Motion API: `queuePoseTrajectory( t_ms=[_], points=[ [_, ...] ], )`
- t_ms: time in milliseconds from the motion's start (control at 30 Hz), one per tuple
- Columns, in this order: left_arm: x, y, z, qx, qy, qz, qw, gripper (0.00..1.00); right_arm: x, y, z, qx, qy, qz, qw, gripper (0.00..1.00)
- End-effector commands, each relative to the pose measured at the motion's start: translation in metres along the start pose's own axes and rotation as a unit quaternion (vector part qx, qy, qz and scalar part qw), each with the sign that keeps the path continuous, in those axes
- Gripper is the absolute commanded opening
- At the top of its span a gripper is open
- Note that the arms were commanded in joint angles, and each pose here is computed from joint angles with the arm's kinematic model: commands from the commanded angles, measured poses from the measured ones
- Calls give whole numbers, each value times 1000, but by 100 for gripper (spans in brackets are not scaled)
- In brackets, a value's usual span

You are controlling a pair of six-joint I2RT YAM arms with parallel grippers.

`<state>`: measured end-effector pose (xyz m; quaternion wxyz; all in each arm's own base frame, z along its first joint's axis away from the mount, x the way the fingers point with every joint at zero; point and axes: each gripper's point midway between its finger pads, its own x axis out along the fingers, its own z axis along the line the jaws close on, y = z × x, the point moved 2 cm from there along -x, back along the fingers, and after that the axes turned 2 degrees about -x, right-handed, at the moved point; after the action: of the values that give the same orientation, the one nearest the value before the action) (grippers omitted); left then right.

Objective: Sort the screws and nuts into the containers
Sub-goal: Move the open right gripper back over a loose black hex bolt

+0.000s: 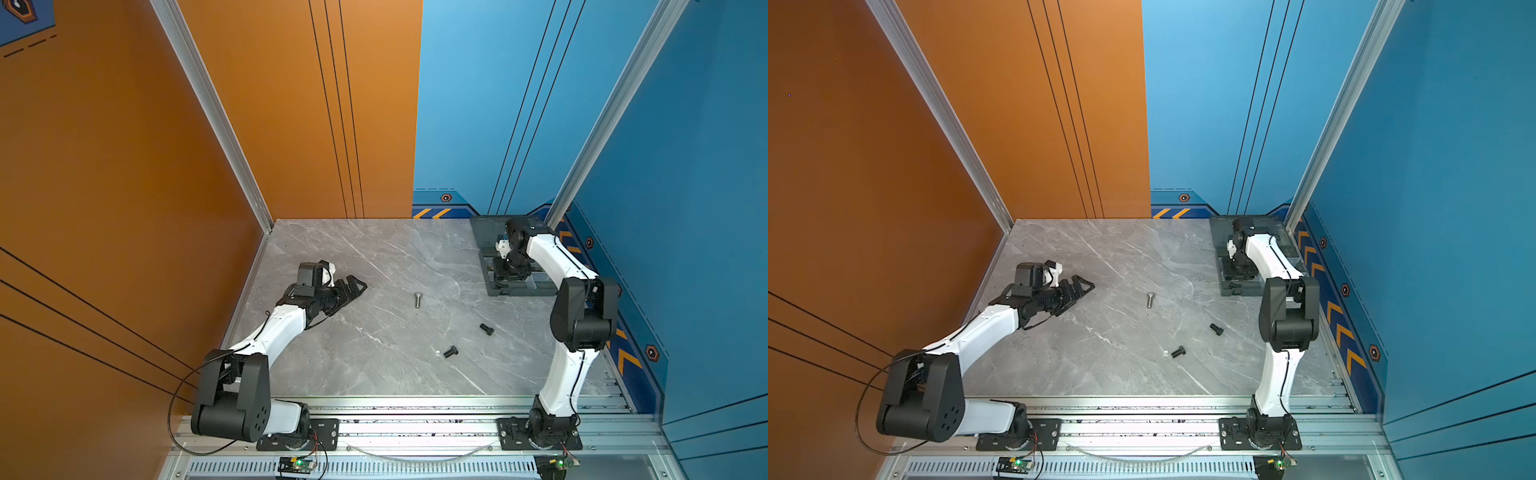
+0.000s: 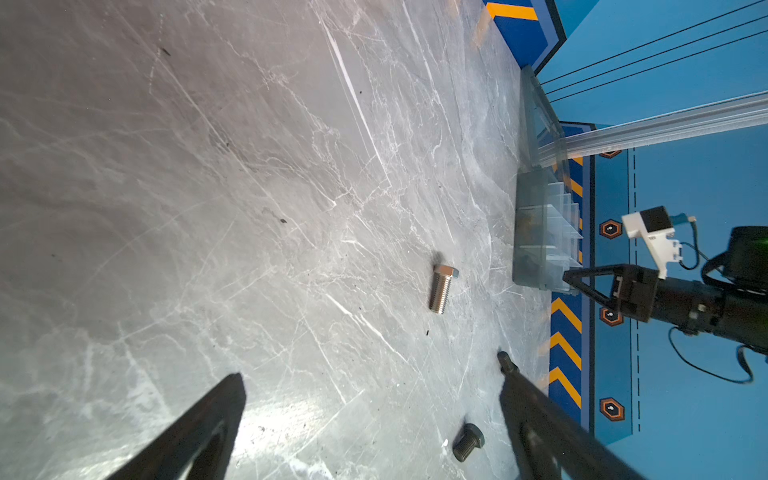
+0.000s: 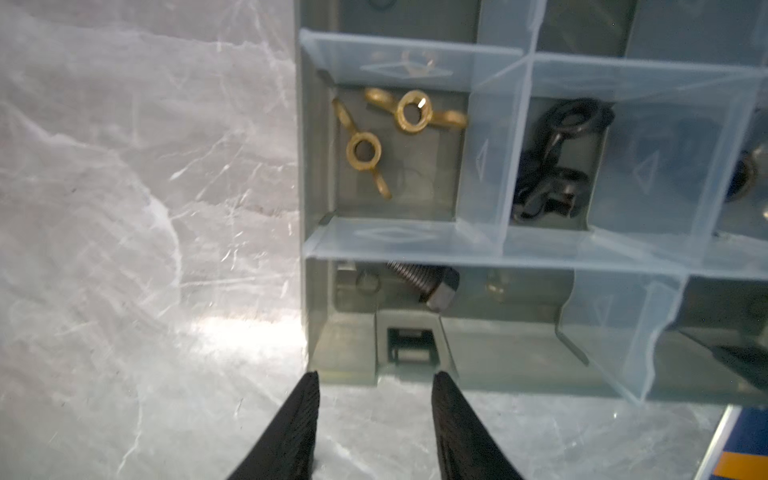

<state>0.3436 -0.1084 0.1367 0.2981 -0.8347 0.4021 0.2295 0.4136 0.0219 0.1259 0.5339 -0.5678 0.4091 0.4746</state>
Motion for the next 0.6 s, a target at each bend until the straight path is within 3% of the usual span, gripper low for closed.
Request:
queuePoseTrajectory(
  t_ms=[0,100,300,567],
  points=[
    [-4,-2,-3,4,4,-3,1000,98,-22,26,27,-14,-33,10,999,49],
    [-4,-3,-6,5,8,-3,1000,98,-16,59,50,-24,-79,50,995,50],
    [-4,-4,-9,11,11,0,1000,98,1,115,72,-35,-83,102,991,52],
    [2,-1,-7,9,15,9,1000,98,20,145,71,-40,-55,146,987,53]
  ],
)
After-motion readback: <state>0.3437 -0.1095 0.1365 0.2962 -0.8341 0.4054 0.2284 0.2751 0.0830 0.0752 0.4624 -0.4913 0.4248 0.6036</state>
